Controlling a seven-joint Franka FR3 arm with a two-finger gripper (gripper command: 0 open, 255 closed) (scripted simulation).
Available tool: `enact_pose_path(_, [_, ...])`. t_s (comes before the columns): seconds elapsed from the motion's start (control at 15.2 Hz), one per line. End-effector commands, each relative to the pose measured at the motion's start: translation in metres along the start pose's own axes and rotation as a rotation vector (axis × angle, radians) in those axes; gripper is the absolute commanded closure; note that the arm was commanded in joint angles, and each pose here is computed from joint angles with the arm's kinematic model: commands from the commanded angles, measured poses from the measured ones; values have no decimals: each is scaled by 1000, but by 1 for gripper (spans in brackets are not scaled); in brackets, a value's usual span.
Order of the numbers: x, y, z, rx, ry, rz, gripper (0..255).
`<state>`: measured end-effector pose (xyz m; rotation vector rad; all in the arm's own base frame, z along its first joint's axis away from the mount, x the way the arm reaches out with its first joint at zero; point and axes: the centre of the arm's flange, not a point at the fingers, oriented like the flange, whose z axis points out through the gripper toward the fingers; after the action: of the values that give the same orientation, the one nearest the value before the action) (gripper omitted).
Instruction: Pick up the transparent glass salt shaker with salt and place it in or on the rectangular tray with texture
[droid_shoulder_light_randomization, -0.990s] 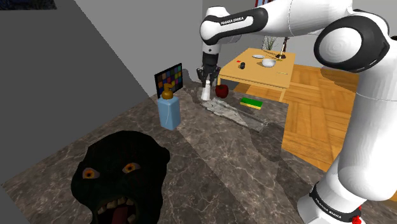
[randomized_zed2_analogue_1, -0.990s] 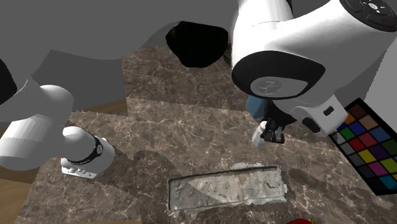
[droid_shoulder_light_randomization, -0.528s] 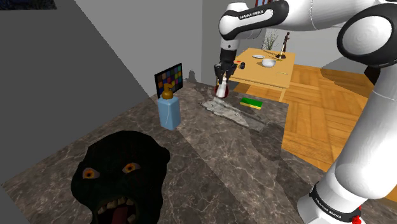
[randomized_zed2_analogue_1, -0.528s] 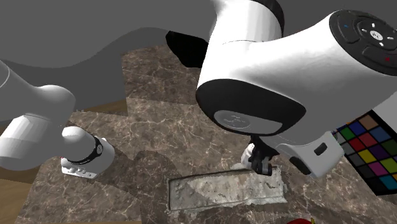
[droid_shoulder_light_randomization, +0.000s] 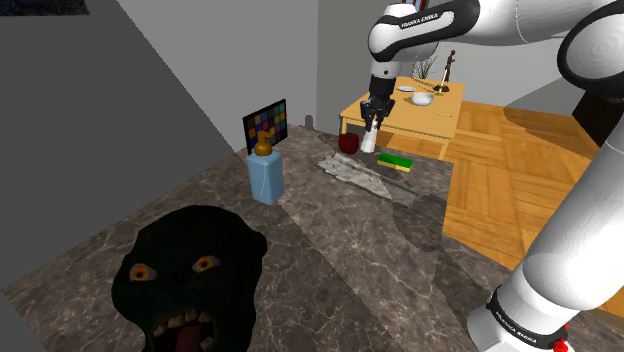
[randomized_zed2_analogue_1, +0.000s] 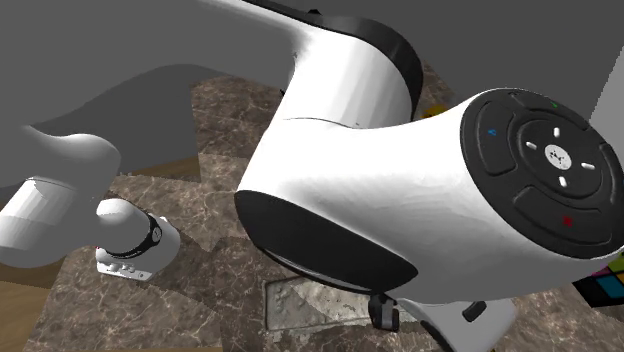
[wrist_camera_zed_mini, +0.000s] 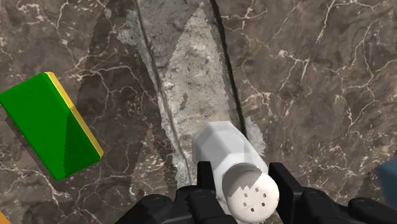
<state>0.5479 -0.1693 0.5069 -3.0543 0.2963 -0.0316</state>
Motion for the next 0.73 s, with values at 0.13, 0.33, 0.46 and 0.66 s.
enact_pose_path(0.13, [0, 3, 21, 0, 0, -1, 255])
enact_pose_path(0.33, [-1, 4, 37, 0, 0, -1, 255])
enact_pose_path(0.46, [-1, 4, 48, 0, 0, -1, 255])
enact_pose_path(0.66, [-1, 6, 63, 0, 0, -1, 255])
